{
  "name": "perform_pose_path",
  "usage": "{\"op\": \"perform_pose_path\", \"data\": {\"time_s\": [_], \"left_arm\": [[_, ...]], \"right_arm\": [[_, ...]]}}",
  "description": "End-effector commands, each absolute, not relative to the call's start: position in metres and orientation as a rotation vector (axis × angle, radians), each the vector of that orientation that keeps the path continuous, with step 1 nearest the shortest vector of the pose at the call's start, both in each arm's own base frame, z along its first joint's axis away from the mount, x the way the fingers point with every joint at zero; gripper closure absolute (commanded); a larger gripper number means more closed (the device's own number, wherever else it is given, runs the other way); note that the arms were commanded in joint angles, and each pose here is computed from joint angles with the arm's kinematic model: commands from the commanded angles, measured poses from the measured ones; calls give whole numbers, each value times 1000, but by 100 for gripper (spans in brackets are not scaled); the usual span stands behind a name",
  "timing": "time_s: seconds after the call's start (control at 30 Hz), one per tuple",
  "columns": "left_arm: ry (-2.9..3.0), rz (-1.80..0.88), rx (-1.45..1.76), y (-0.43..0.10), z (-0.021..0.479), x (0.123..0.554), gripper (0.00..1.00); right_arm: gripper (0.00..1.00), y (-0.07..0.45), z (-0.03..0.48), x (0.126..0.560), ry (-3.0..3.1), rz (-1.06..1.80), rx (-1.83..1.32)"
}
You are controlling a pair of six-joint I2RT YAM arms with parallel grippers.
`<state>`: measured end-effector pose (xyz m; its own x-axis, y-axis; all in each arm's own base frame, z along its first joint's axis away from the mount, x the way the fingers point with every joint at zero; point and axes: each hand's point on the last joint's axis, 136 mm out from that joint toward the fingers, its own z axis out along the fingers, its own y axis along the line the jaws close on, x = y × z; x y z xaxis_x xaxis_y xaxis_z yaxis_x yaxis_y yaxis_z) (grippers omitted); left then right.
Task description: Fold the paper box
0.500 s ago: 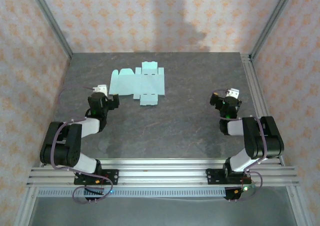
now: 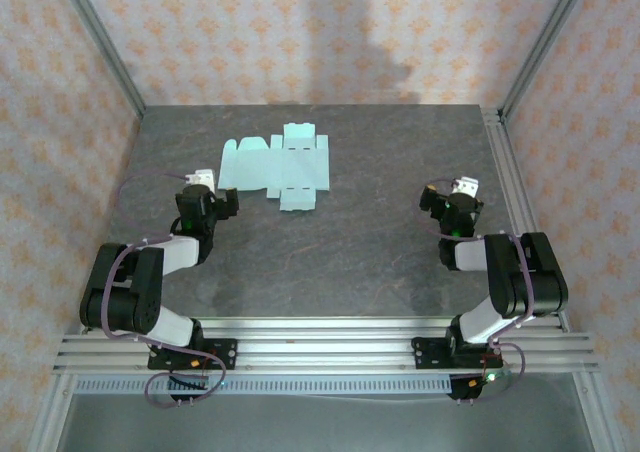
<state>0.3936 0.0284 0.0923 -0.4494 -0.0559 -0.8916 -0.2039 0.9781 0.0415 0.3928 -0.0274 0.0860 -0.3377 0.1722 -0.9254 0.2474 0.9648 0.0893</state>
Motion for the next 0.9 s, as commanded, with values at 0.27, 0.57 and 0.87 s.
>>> {"op": "perform_pose_path", "data": {"time_s": [0.27,0.57,0.87], "left_arm": [[2073,160,-29,4,108,402,0],[2105,92,-90,-15,152,399,0],[2171,-223,-285,-70,162,436,0]], "right_arm": [[4,-16,101,386,1851,-26,221],[2,-1,143,371,1905,21,170],[1,45,177,357,1972,86,43]]}}
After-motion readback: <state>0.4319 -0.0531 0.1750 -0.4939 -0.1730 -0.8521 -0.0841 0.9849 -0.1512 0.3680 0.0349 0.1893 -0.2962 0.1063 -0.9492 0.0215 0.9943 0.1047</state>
